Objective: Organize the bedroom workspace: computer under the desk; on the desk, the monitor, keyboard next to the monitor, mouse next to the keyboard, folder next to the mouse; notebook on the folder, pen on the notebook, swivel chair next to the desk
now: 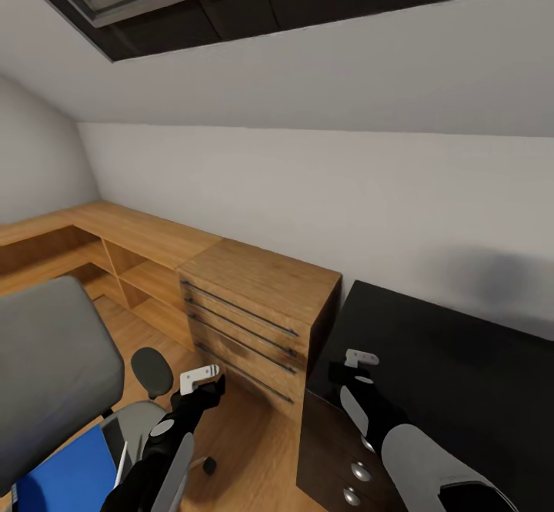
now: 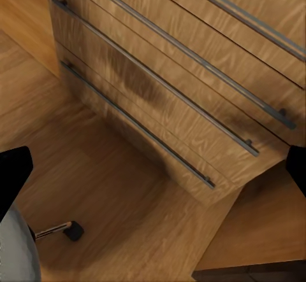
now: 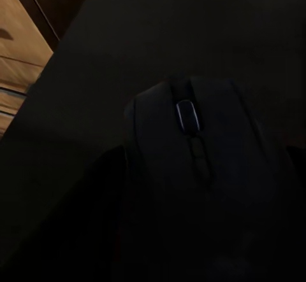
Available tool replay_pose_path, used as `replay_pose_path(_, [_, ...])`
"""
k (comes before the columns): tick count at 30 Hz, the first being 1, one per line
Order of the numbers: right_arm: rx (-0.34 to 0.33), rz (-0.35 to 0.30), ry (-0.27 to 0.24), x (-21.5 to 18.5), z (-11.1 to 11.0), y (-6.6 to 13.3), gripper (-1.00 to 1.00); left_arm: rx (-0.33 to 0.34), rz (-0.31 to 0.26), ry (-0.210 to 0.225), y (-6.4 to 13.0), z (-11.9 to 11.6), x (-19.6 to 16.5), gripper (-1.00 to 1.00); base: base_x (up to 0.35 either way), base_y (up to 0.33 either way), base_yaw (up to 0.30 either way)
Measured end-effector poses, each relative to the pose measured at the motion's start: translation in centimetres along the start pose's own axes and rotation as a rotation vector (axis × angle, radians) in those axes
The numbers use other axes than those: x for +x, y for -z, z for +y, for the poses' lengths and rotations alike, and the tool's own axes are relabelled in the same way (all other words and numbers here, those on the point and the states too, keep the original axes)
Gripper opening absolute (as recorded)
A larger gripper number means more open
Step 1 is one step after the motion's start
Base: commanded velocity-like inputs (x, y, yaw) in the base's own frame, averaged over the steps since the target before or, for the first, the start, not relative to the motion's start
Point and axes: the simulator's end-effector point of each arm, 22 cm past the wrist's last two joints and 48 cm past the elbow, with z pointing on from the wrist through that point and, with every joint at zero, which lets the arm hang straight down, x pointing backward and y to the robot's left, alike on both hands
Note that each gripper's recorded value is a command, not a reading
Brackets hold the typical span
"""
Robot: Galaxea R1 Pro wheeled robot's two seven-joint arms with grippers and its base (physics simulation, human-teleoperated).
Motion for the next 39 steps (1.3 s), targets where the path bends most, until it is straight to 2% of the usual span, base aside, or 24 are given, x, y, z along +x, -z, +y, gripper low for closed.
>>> replay_pose_path(12, [0.004, 0.017, 0.005, 0.4, -0.2, 0.3, -1.00, 0.000, 0.000, 0.000, 0.3, -0.1, -0.5, 1.00, 0.000, 0.000, 0.000])
replay_pose_path(13, [0.004, 0.017, 0.004, 0.4, -0.2, 0.3, 1.00, 0.000, 0.000, 0.000, 0.3, -0.1, -0.5, 1.00, 0.000, 0.000, 0.000])
replay_pose_path(32, [0.004, 0.013, -0.006, 0.3, -0.2, 0.3, 1.00, -0.001, 0.000, -0.001, 0.3, 0.0, -0.5, 1.00, 0.000, 0.000, 0.000])
replay_pose_path(35, [0.008, -0.031, -0.017, -1.0, -0.3, 0.4, 1.00, -0.001, 0.000, 0.000, 0.3, 0.0, -0.5, 1.00, 0.000, 0.000, 0.000])
replay_pose_path(36, [0.013, -0.135, -0.037, -3.7, -0.4, 0.6, 1.00, -0.001, 0.000, 0.000, 0.3, -0.1, -0.5, 1.00, 0.000, 0.000, 0.000])
replay_pose_path(39, [0.018, -0.215, -0.058, -5.7, -0.6, 1.0, 1.00, 0.000, 0.001, 0.001, 0.3, -0.1, -0.4, 1.00, 0.000, 0.000, 0.000])
